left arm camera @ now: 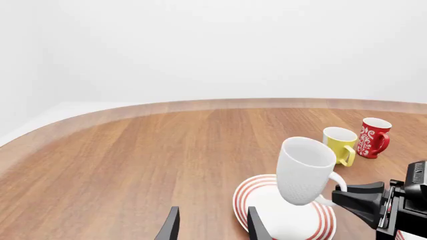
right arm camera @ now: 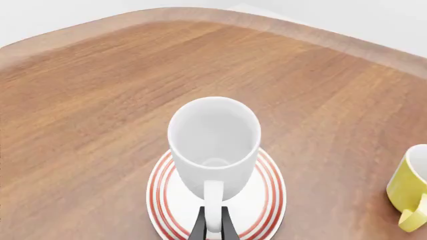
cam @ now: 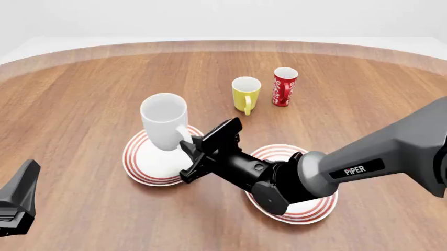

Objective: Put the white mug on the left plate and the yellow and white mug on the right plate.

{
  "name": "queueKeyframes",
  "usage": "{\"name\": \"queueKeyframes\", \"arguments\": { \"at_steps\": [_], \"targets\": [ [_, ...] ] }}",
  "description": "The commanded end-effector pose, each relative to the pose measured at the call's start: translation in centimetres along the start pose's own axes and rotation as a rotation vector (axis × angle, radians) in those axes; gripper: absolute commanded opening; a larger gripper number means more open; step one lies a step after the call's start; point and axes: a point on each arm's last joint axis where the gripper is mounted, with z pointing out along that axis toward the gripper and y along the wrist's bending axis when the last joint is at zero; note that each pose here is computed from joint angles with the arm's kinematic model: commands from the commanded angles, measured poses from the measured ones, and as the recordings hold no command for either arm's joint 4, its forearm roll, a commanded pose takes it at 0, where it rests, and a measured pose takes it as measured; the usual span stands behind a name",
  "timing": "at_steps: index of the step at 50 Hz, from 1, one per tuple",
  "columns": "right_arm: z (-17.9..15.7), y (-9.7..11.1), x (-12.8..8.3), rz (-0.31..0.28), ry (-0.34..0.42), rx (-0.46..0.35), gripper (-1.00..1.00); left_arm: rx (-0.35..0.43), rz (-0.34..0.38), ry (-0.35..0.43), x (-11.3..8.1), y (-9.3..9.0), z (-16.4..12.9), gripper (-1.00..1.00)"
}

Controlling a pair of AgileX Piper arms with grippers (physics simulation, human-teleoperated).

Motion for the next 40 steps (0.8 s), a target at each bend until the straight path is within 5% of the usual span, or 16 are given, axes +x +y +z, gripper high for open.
{"name": "queueKeyframes", "arguments": {
  "at_steps": [1,40],
  "targets": [
    [0.8,0.5,0.8,0.014,0.014,-0.012,-1.0,0.0,0.0,0.0,0.0,0.0,0.0,1.0],
    [1.7,1.0,2.1,0.033,0.047,-0.024,-1.0,0.0,0.0,0.0,0.0,0.0,0.0,1.0]
  ]
}}
